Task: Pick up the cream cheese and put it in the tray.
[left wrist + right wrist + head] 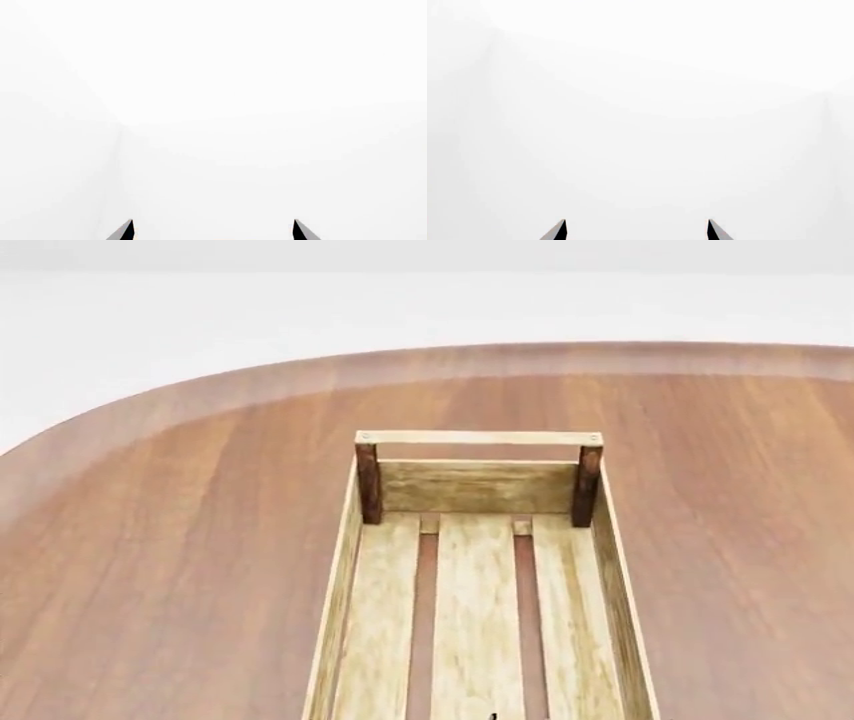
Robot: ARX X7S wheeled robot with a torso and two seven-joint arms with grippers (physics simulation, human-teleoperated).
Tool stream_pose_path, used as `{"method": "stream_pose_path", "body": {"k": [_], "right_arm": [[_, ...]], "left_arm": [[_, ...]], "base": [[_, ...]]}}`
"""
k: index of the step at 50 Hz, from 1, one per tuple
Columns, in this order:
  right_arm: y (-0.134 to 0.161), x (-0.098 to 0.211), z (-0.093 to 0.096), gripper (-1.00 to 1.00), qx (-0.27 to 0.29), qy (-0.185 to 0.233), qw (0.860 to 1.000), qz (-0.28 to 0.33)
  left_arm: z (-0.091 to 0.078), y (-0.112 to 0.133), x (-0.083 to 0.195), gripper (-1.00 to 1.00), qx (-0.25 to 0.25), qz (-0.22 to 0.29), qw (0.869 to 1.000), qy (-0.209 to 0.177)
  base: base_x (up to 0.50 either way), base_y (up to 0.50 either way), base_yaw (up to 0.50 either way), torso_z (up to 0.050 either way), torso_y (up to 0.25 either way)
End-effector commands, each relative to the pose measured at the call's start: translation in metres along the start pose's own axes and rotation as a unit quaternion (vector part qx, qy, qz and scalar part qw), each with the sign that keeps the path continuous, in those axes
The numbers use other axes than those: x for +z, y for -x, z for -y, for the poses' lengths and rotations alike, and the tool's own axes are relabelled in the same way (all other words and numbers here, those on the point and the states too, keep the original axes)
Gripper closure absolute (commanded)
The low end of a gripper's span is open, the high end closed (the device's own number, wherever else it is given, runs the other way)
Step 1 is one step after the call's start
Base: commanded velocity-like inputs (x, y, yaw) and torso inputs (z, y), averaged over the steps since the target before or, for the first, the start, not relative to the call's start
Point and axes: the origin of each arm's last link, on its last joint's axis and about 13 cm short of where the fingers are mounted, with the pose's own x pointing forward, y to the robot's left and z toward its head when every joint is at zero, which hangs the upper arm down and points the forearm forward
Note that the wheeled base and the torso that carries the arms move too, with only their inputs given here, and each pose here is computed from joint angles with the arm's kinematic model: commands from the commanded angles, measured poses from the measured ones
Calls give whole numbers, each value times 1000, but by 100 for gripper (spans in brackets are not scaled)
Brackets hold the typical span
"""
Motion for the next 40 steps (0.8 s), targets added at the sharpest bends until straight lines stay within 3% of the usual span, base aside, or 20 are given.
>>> {"method": "stream_pose_path", "body": {"k": [1, 22, 29, 33, 40], "right_arm": [[1, 1, 1, -100, -4, 1, 1000, 6], [0, 3, 4, -100, -21, 5, 1000, 2], [-2, 5, 17, -100, -92, 30, 995, -19], [-3, 2, 20, -100, -104, 39, 993, -33], [-5, 1, 26, -100, -165, 77, 982, -55]], "left_arm": [[0, 0, 0, -100, 0, 0, 1000, 0], [-1, -1, -1, -100, 2, -2, 1000, -1], [-4, -2, -1, -100, 10, -3, 1000, -2], [-5, -2, -3, -100, 12, -7, 1000, -1], [-5, -3, -3, -100, 13, -8, 1000, 0]], "base": [[0, 0, 0, 0, 0], [0, 0, 0, 0, 0], [0, 0, 0, 0, 0], [0, 0, 0, 0, 0], [0, 0, 0, 0, 0]]}}
